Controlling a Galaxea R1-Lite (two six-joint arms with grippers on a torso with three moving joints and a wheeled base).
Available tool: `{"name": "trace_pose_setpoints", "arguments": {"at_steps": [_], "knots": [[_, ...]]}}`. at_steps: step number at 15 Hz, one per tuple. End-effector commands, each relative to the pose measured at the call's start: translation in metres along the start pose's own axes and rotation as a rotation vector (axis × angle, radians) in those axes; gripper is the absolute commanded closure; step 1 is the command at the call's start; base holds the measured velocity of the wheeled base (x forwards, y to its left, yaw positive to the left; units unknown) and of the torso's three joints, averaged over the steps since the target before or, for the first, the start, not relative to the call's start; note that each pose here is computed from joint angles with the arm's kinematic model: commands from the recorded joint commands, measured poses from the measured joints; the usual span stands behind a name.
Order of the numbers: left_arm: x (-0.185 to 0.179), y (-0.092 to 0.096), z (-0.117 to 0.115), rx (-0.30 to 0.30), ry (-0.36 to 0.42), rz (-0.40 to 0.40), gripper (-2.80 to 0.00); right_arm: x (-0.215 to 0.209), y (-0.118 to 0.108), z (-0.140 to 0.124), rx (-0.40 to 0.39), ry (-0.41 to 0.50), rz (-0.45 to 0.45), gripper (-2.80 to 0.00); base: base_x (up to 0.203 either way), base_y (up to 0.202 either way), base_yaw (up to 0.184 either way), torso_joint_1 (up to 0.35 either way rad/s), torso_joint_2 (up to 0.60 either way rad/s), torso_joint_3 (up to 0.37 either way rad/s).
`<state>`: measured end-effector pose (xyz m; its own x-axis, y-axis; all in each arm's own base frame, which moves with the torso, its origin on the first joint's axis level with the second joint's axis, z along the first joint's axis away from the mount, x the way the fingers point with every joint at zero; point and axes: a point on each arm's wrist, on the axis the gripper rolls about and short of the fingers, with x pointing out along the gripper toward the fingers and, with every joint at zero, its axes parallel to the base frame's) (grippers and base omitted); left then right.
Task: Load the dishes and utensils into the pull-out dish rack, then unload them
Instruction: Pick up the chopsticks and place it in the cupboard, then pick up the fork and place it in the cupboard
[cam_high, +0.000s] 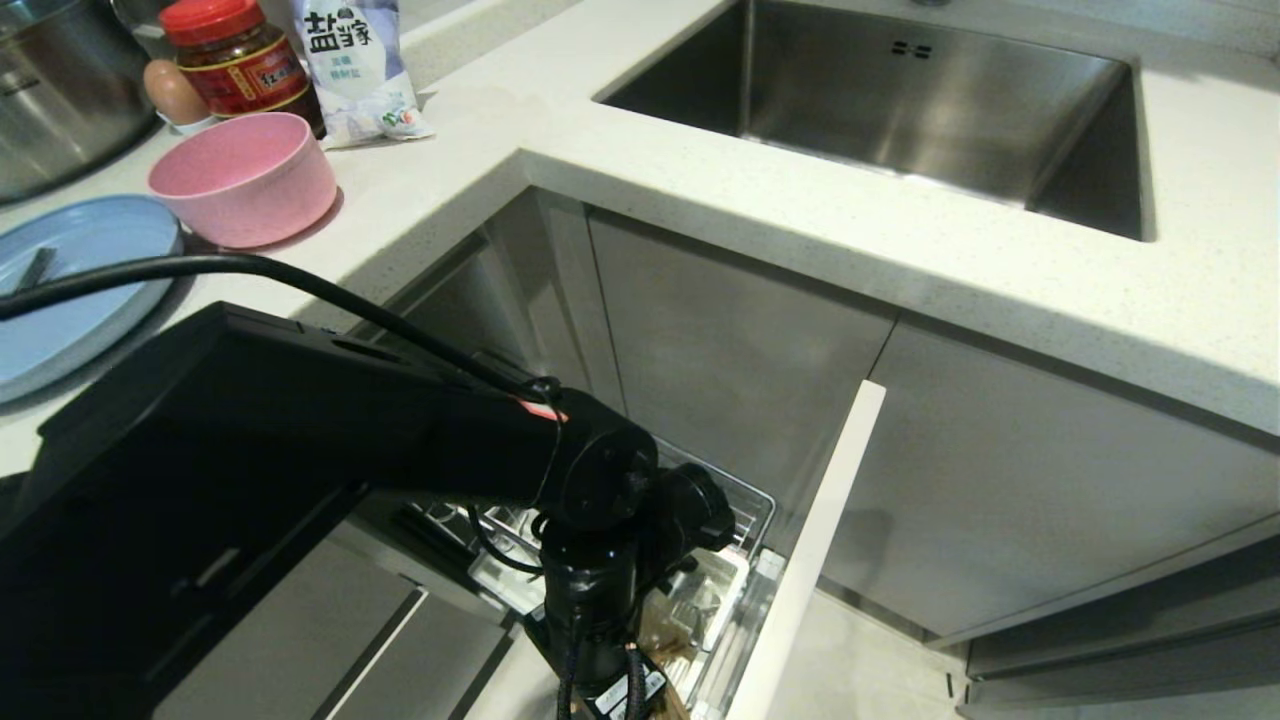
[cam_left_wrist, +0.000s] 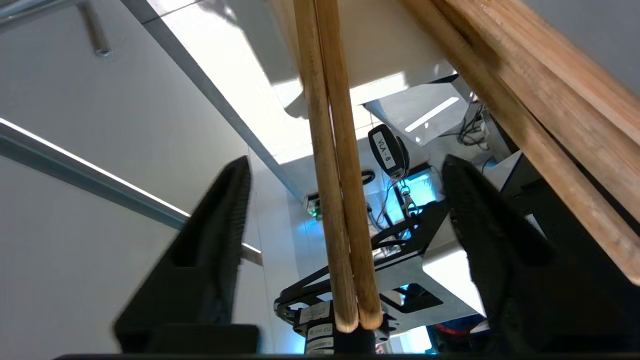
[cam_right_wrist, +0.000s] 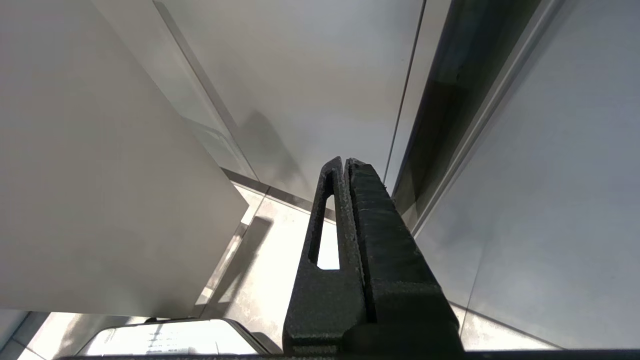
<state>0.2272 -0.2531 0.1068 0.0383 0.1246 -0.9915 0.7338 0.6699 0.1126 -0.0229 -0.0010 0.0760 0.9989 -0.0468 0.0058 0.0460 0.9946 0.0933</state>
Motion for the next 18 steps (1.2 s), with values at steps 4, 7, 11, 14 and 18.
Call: {"name": "trace_pose_setpoints", "arguments": {"at_steps": [4, 7, 11, 14, 18], "knots": [[-0.033, 0.004, -0.016, -0.06, -0.099, 0.021, -2.8, 0.0, 0.0, 0.0, 0.001, -0.005, 0.0, 0.0, 0.0, 0.0, 0.0, 0.0, 0.0, 0.0], [-0.061, 0.008, -0.032, -0.118, -0.194, 0.072, -2.8, 0.0, 0.0, 0.0, 0.001, -0.005, -0.002, 0.0, 0.0, 0.0, 0.0, 0.0, 0.0, 0.0], [-0.1, 0.014, -0.062, -0.185, -0.35, 0.133, 0.0, 0.0, 0.0, 0.0, 0.001, -0.005, 0.001, 0.0, 0.0, 0.0, 0.0, 0.0, 0.0, 0.0], [-0.124, 0.02, -0.082, -0.267, -0.467, 0.23, 0.0, 0.0, 0.0, 0.0, 0.001, -0.005, 0.001, 0.0, 0.0, 0.0, 0.0, 0.0, 0.0, 0.0], [-0.158, 0.028, -0.113, -0.403, -0.664, 0.336, 0.0, 0.0, 0.0, 0.0, 0.001, -0.005, -0.001, 0.0, 0.0, 0.0, 0.0, 0.0, 0.0, 0.0]]}}
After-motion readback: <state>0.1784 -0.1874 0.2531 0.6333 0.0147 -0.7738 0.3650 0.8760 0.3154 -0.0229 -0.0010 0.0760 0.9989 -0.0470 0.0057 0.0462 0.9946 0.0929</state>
